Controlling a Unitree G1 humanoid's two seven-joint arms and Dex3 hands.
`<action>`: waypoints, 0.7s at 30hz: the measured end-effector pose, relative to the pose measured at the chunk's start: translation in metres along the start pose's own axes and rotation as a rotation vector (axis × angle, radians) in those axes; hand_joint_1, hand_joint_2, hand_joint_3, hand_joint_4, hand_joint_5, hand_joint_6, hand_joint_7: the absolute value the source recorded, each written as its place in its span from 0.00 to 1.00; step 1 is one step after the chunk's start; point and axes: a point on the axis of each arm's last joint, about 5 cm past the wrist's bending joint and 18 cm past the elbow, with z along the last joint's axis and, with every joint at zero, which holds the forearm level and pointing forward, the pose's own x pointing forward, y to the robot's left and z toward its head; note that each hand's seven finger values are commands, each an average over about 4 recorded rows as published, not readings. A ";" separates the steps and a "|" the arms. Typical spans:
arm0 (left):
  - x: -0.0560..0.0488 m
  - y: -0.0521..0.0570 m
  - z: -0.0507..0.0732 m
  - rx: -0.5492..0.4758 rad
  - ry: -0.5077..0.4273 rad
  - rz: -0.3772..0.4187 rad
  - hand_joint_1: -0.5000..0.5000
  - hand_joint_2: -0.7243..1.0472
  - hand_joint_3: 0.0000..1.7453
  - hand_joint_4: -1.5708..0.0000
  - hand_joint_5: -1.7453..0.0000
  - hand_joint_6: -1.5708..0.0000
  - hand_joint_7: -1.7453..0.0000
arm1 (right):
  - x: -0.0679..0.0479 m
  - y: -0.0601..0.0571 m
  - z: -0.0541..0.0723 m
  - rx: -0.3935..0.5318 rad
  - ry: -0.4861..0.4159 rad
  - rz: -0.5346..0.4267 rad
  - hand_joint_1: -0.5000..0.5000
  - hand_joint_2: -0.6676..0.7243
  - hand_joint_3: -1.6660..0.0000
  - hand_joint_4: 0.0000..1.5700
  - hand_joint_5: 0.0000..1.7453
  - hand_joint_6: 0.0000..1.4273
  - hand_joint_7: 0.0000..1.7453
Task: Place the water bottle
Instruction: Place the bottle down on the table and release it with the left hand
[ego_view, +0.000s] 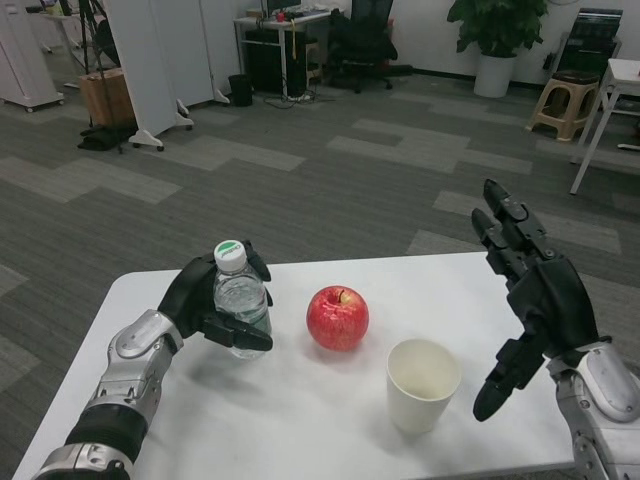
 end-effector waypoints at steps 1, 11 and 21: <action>0.000 0.000 -0.001 -0.001 0.000 0.000 0.93 0.70 0.00 0.44 0.00 0.32 0.08 | 0.000 0.000 0.000 0.000 0.001 0.000 0.04 0.91 1.00 0.00 0.00 0.00 0.00; 0.001 -0.001 -0.003 -0.011 0.010 0.002 0.96 0.75 0.00 0.54 0.00 0.45 0.12 | -0.001 0.000 0.000 0.006 0.002 -0.003 0.04 0.91 1.00 0.00 0.00 0.00 0.00; 0.000 -0.001 -0.007 -0.014 0.036 0.001 0.03 0.85 0.04 0.86 0.00 0.85 0.32 | -0.003 -0.001 -0.004 0.009 0.023 -0.011 0.01 0.91 1.00 0.00 0.00 0.00 0.00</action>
